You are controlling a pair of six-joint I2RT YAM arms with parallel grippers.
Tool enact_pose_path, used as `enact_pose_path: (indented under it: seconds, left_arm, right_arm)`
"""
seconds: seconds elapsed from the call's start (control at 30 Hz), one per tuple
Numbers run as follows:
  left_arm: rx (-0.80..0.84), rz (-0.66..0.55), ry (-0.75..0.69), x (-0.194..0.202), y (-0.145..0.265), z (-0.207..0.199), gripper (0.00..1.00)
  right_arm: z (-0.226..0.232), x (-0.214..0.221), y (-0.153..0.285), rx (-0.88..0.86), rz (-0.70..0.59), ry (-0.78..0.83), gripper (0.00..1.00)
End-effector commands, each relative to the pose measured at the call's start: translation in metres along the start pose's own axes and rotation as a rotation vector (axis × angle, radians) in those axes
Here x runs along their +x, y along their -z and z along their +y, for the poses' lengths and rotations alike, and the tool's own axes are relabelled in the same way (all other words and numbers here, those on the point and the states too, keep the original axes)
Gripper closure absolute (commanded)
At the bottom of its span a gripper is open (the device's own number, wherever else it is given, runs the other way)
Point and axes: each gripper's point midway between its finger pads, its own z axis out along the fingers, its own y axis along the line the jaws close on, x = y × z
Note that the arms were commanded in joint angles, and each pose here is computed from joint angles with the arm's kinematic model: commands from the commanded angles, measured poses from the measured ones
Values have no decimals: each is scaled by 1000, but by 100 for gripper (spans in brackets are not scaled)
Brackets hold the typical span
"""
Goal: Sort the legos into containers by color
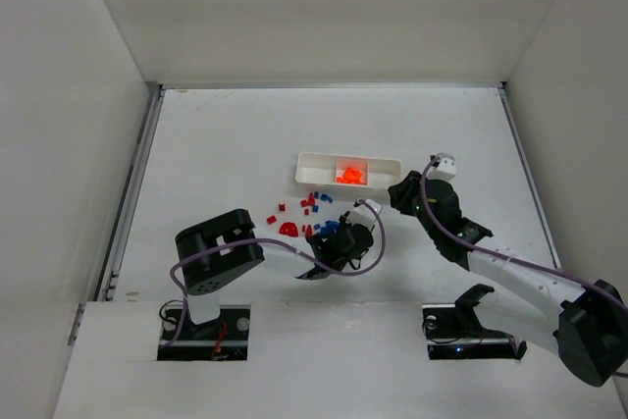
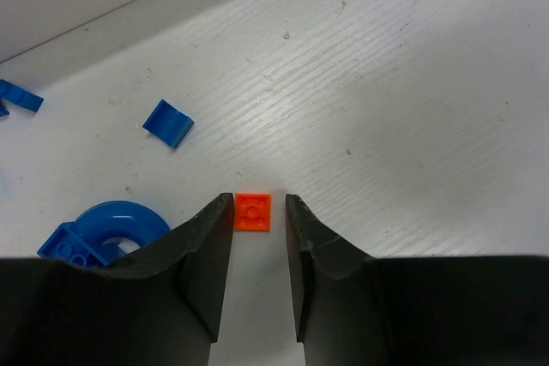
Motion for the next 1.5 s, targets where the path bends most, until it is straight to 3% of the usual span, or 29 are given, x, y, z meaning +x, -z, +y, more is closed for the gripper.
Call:
enact_pose_path:
  seconds: [0.0,0.2,0.4,0.7,0.87,1.1,1.27,1.47]
  left_arm:
    - [12,16,-10,1,0,-5,75]
    - [29,4,-2,-5,8,-6,83]
    - [44,-39,26,-25,19,-7,84]
    - [42,-149,115,-90,34,5,83]
    - [-37,-231,199,-139,19,39,83]
    - [-139,-238,272,-167,-33,88,83]
    - [-164,-206,296,-160,-56,102,79]
    - [-172,-207,324,-161,-50,110,61]
  right_arm:
    - [3,-10,1,-23,-37,-34,60]
    - [-11,-9,3,7,-47,-50,50]
    - [-22,-5,5,26,-48,-71,49]
    - [-25,4,3,38,-33,-76,49]
    - [-29,11,3,46,-20,-87,49]
    - [-25,25,9,31,5,-92,49]
    - [-19,34,12,14,28,-76,52]
    - [8,54,11,-45,93,-27,62]
